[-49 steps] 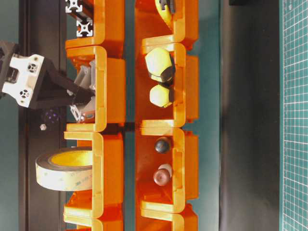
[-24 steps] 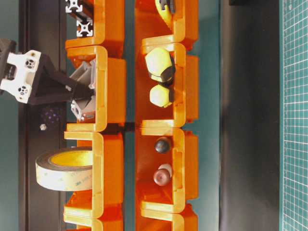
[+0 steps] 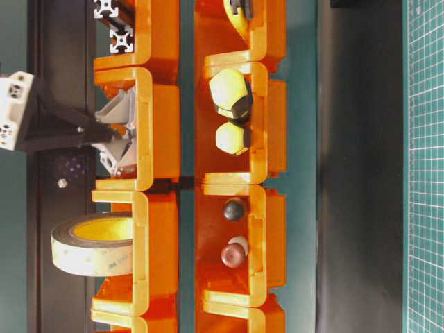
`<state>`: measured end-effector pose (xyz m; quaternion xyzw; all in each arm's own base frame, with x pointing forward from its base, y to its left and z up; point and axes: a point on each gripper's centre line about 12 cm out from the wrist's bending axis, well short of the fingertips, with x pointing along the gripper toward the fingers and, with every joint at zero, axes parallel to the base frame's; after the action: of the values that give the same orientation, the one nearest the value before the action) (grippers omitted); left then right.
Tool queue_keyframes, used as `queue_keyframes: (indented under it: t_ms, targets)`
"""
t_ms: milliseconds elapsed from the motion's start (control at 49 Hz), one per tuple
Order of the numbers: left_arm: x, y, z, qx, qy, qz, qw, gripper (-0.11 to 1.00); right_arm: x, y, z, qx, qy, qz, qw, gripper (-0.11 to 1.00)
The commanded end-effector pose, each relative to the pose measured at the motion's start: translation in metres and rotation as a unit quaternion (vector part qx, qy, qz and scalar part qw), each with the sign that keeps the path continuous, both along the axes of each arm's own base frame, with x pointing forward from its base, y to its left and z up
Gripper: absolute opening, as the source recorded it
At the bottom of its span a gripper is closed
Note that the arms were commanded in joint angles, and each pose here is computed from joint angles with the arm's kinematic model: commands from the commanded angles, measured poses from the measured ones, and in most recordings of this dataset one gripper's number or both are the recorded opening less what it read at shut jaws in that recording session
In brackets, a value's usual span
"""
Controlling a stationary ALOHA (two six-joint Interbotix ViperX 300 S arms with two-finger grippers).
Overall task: Pick corner brachets from container rack with right arm.
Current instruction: 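Lift the held silver bracket out of the bin and pull back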
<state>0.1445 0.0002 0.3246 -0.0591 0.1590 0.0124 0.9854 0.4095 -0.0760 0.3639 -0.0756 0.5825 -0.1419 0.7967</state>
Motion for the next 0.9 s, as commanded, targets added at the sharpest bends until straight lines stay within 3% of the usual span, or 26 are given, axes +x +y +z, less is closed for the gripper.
queue_keyframes:
  t_ms: [0,102,469,878]
  targets:
    - [0.001,0.0,0.005,0.0,-0.006,0.002,1.0,0.0,0.0,0.008,0.014,-0.001,-0.021,0.012,0.9997,0.43]
    - [0.001,0.0,0.005,0.0,-0.006,0.002,1.0,0.0,0.001,0.009,0.015,-0.001,-0.023,0.012,0.9997,0.23]
    - [0.0,0.0,0.006,-0.001,-0.009,0.002,1.0,0.0,-0.003,0.012,0.017,-0.001,-0.014,0.011,0.9999,0.24]
    - [-0.001,0.001,0.008,0.001,-0.012,0.002,0.9999,0.0,-0.028,0.04,0.066,-0.027,-0.051,0.029,0.9979,0.24]
